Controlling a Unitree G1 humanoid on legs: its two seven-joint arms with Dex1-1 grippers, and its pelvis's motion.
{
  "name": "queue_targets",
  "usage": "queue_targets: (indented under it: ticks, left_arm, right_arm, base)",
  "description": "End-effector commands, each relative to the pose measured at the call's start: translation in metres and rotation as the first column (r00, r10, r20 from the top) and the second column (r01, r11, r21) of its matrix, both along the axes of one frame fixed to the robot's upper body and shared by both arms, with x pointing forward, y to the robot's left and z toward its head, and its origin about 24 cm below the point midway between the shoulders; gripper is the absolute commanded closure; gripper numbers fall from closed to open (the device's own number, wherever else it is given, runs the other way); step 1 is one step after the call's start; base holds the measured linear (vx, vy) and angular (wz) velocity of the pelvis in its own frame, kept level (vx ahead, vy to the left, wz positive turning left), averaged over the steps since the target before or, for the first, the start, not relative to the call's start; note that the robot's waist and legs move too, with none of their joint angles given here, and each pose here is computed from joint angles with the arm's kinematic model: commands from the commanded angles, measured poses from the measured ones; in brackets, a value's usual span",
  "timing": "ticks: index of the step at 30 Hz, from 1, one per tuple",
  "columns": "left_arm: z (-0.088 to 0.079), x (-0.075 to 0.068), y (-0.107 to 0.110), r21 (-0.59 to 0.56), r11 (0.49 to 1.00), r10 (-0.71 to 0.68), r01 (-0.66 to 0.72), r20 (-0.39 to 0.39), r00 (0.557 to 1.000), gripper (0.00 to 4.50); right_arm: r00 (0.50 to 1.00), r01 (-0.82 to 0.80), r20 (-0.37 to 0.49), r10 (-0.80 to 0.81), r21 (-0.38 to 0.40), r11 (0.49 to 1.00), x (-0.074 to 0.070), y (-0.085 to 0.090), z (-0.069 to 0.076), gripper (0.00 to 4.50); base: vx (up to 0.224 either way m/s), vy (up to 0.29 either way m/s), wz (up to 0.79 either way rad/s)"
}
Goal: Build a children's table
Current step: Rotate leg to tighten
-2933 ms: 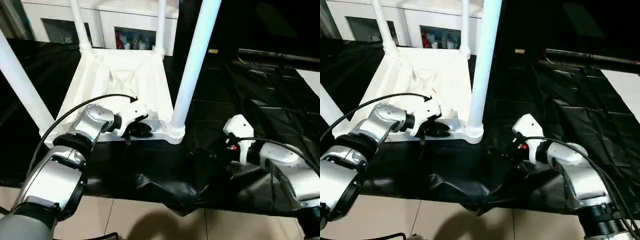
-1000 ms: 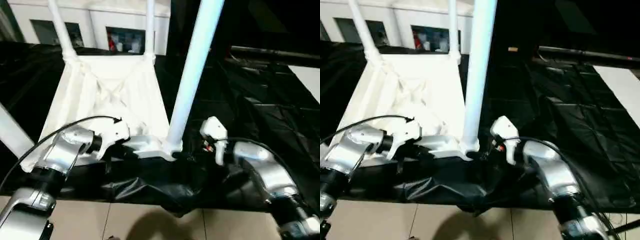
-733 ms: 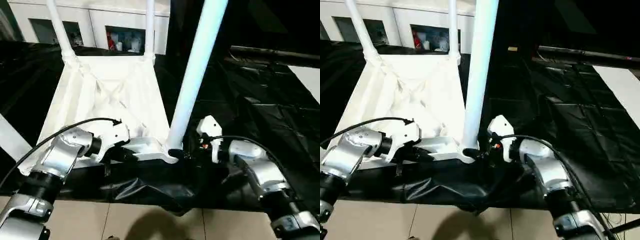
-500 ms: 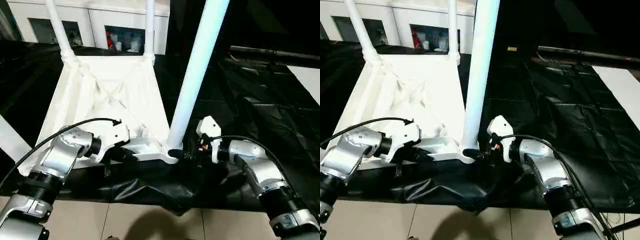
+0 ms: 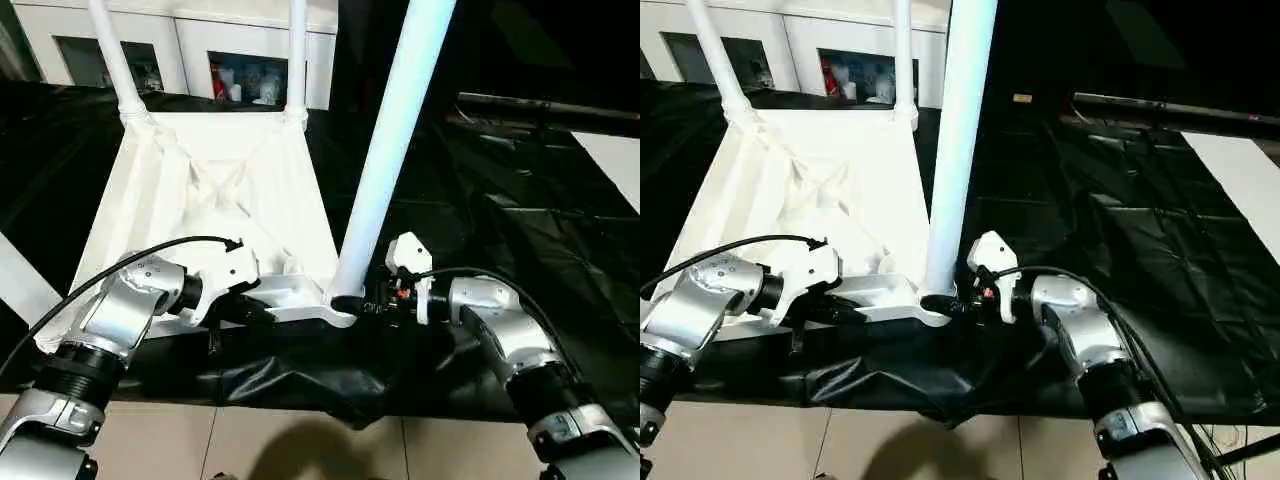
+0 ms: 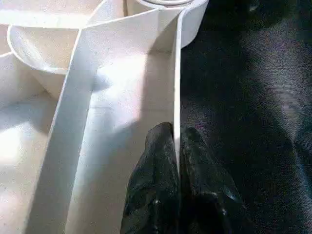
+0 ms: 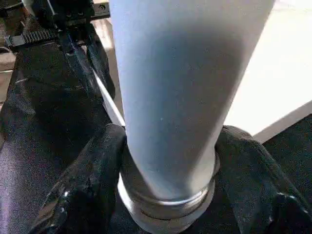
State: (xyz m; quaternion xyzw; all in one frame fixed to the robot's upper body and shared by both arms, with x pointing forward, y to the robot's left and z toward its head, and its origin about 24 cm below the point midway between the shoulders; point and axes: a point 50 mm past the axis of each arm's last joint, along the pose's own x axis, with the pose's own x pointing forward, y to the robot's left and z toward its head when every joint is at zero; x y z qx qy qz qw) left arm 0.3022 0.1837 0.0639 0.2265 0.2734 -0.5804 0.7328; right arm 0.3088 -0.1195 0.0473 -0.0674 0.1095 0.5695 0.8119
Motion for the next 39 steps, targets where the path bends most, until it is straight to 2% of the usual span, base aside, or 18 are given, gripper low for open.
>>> queue_targets:
  ticks: [1,5,9,10,11,12,14,18,19,22,24,27,28,29,30,34,35,39]
  left_arm:
    - [-0.008,-0.007,-0.002,-0.009,1.0,-0.026,0.025,-0.053,0.998,4.5]
    - [-0.011,-0.006,-0.003,-0.02,1.0,0.011,-0.012,-0.058,0.998,4.5]
    - [-0.012,0.001,-0.007,-0.041,0.996,0.083,-0.085,-0.034,0.996,4.5]
    - [-0.013,0.006,-0.011,-0.062,0.988,0.139,-0.14,-0.018,0.99,4.5]
    - [-0.013,0.006,-0.011,-0.062,0.988,0.139,-0.14,-0.018,0.99,4.5]
    - [-0.013,0.014,-0.021,-0.096,0.971,0.22,-0.219,0.0,0.976,4.5]
    - [-0.015,0.019,-0.029,-0.102,0.96,0.262,-0.259,0.014,0.965,4.5]
    - [-0.019,0.034,-0.053,-0.124,0.903,0.419,-0.41,0.05,0.907,4.5]
    - [-0.021,0.036,-0.062,-0.125,0.889,0.449,-0.441,0.047,0.892,4.5]
    - [-0.025,0.038,-0.071,-0.1,0.876,0.478,-0.471,0.056,0.877,4.5]
    - [-0.026,0.039,-0.074,-0.079,0.881,0.472,-0.466,0.076,0.878,4.5]
    - [-0.025,0.039,-0.074,-0.072,0.889,0.458,-0.453,0.088,0.884,4.5]
    - [-0.025,0.04,-0.074,-0.068,0.892,0.452,-0.447,0.096,0.887,4.5]
    - [-0.025,0.039,-0.073,-0.065,0.898,0.44,-0.435,0.098,0.893,4.5]
    - [-0.024,0.037,-0.069,-0.059,0.918,0.397,-0.393,0.1,0.912,4.5]
    - [-0.023,0.033,-0.063,-0.064,0.937,0.348,-0.343,0.078,0.934,4.5]
    - [-0.023,0.028,-0.061,-0.076,0.956,0.29,-0.285,0.063,0.955,4.5]
    - [-0.024,0.014,-0.048,-0.093,0.982,0.166,-0.166,-0.009,0.986,4.5]
  right_arm:
    - [1.0,0.006,-0.006,-0.007,-0.008,1.0,0.002,-0.003,-0.002,1.91]
    - [0.999,0.05,-0.018,-0.05,-0.009,0.999,0.001,-0.006,-0.008,1.93]
    - [0.984,0.177,-0.017,-0.177,-0.01,0.984,0.008,-0.009,-0.014,1.93]
    - [0.961,0.277,-0.022,-0.277,-0.008,0.961,0.012,-0.01,-0.018,1.93]
    - [0.961,0.277,-0.022,-0.277,-0.008,0.961,0.012,-0.01,-0.018,1.93]
    - [0.915,0.401,-0.059,-0.4,0.009,0.916,0.016,-0.006,-0.025,1.93]
    - [0.887,0.458,-0.067,-0.457,0.002,0.889,0.018,-0.002,-0.029,1.93]
    - [0.776,0.627,-0.055,-0.628,-0.043,0.778,0.027,0.015,-0.036,1.94]
    - [0.734,0.676,-0.057,-0.677,-0.046,0.736,0.031,0.023,-0.035,1.94]
    - [0.706,0.705,-0.075,-0.705,-0.031,0.709,0.036,0.039,-0.031,1.94]
    - [0.743,0.667,-0.068,-0.666,-0.001,0.745,0.037,0.052,-0.025,1.94]
    - [0.778,0.627,-0.08,-0.623,0.032,0.778,0.036,0.057,-0.022,1.94]
    - [0.791,0.611,-0.088,-0.606,0.048,0.79,0.035,0.058,-0.021,1.38]
    - [0.807,0.59,-0.082,-0.585,0.071,0.804,0.035,0.058,-0.018,1.24]
    - [0.833,0.554,-0.038,-0.553,0.096,0.827,0.036,0.049,-0.012,1.24]
    - [0.849,0.525,0.014,-0.529,0.09,0.846,0.038,0.033,-0.005,0.8]
    - [0.866,0.497,0.015,-0.5,0.09,0.863,0.038,0.024,-0.002,0.76]
    - [0.934,0.355,0.005,-0.357,0.097,0.93,0.03,-0.002,0.007,0.57]
  base:
    - [0.0,0.0,0.0]
    - [0.0,0.0,0.0]
    - [0.0,0.0,0.0]
    - [0.0,0.0,0.0]
    - [0.0,0.0,0.0]
    - [0.0,0.0,0.0]
    - [0.0,0.0,0.0]
    - [0.0,0.0,0.0]
    - [0.0,0.0,0.0]
    - [0.0,0.0,0.0]
    - [0.0,0.0,0.0]
    - [0.0,0.0,0.0]
    - [0.0,0.0,0.0]
    - [0.0,0.0,0.0]
    - [0.0,0.0,0.0]
    - [0.0,0.0,0.0]
    - [0.0,0.0,0.0]
    - [0.0,0.0,0.0]
